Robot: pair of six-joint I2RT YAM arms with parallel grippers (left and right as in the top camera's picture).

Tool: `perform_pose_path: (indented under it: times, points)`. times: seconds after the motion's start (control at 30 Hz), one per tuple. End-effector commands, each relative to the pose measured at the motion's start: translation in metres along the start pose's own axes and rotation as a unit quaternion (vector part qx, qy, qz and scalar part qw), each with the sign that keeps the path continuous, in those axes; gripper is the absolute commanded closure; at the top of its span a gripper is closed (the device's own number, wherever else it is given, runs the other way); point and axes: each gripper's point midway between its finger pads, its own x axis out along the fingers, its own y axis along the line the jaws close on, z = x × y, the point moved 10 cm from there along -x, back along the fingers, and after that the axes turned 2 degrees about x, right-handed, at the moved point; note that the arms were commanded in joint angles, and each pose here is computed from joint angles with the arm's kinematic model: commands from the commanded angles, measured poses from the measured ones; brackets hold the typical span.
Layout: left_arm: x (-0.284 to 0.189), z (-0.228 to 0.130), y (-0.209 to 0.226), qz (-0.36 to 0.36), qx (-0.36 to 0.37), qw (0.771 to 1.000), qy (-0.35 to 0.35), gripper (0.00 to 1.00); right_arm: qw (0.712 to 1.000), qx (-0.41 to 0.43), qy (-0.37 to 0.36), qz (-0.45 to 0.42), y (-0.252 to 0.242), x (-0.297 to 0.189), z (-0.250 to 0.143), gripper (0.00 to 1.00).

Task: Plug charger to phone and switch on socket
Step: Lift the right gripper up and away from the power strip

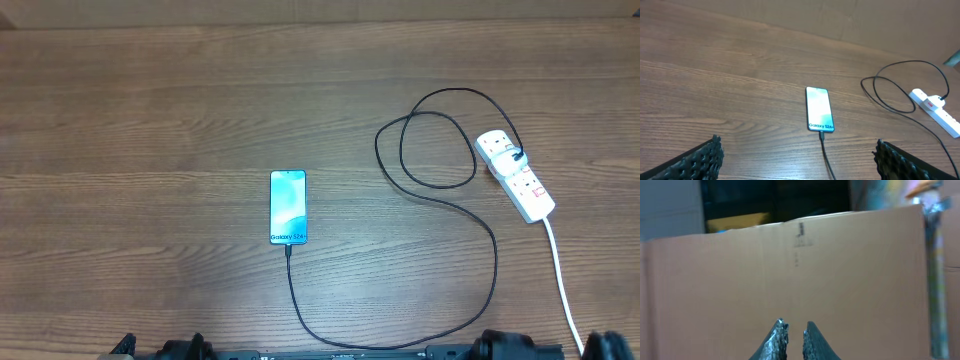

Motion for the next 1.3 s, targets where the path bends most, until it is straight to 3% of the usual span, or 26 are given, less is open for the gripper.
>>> perform_pose_path:
  times: [0.0, 0.07, 0.13, 0.17, 0.23, 0.47, 0.7, 1.03, 1.07, 1.27]
  points:
    - [-0.002, 0.000, -0.001, -0.002, -0.006, 1.000, -0.005, 0.01, 0.999, -0.018, -0.011, 0.043, 0.000, -0.017, 0.004, 0.85]
    - [-0.002, 0.000, -0.001, -0.002, -0.006, 1.000, -0.005, 0.00, 0.998, -0.013, -0.013, 0.055, -0.002, -0.021, 0.007, 0.75]
    - [-0.002, 0.000, -0.001, -0.002, -0.006, 1.000, -0.005, 0.00, 0.997, -0.010, -0.021, 0.067, -0.003, -0.024, 0.011, 0.50]
    - [-0.002, 0.000, -0.001, -0.003, -0.006, 1.000, -0.005, 0.00, 0.997, -0.008, -0.029, 0.075, -0.004, -0.025, 0.015, 0.28]
    - [-0.002, 0.000, -0.001, -0.002, -0.006, 1.000, -0.005, 0.00, 0.994, -0.008, -0.055, 0.091, -0.004, -0.026, 0.023, 0.00]
    - [-0.002, 0.000, -0.001, -0.002, -0.006, 1.000, -0.005, 0.01, 0.969, -0.023, -0.221, 0.111, -0.003, -0.024, 0.061, 0.00]
    - [-0.002, 0.000, -0.001, -0.002, -0.006, 1.000, -0.005, 0.00, 0.953, -0.026, -0.283, 0.105, -0.011, 0.011, 0.043, 0.00]
    - [-0.002, 0.000, -0.001, -0.002, -0.006, 1.000, -0.005, 0.00, 0.994, 0.047, -0.089, 0.036, -0.043, 0.092, -0.089, 0.00]
    - [-0.002, 0.000, -0.001, -0.002, -0.006, 1.000, -0.005, 0.00, 0.997, 0.055, -0.044, 0.014, -0.052, 0.104, -0.130, 0.00]
    - [-0.002, 0.000, -0.001, -0.002, -0.006, 1.000, -0.005, 0.00, 0.996, 0.081, 0.027, -0.011, -0.065, 0.114, -0.198, 0.00]
